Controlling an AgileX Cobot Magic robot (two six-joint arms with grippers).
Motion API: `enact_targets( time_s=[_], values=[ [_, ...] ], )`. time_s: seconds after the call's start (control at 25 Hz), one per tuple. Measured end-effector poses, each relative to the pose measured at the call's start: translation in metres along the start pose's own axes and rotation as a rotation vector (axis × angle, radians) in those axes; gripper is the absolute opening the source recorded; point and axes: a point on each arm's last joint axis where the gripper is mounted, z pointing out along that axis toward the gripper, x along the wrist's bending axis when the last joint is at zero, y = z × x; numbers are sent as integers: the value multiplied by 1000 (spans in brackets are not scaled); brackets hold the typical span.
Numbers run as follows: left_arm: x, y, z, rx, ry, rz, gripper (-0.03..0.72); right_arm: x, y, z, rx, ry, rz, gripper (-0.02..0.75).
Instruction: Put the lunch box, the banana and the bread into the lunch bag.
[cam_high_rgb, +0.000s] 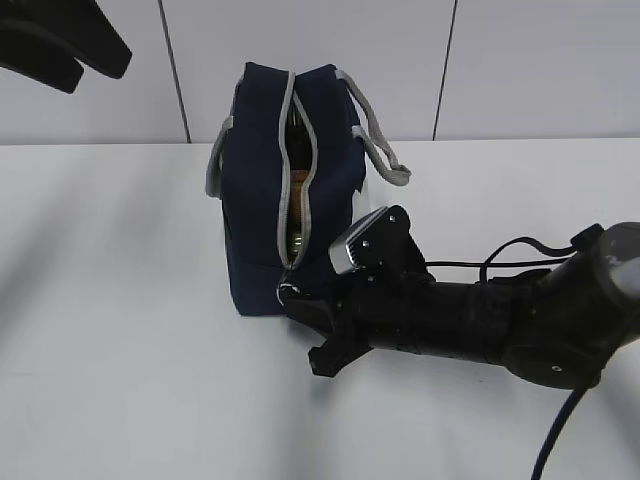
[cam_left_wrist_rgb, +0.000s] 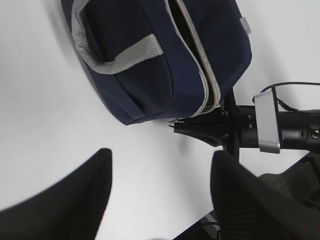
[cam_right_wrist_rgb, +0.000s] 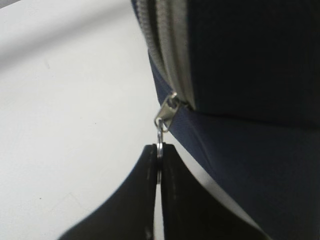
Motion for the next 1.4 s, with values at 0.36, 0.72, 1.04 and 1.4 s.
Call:
enact_targets(
  time_s=[0.36,0.72,1.04,1.4],
  values=[
    [0,0,0,-1,0,0,434,8,24,-11,-44,57,-68,-16],
    [0,0,0,-3,1,0,434,7,40,-28,-47,93,-88,-16],
    [0,1,0,-4,-3,-2,434,-7,70,-38,-51,136,-111,-16],
    [3,3,7,4,-9,-10,434,-15,116,-33,-6,223,-177,-16]
  ],
)
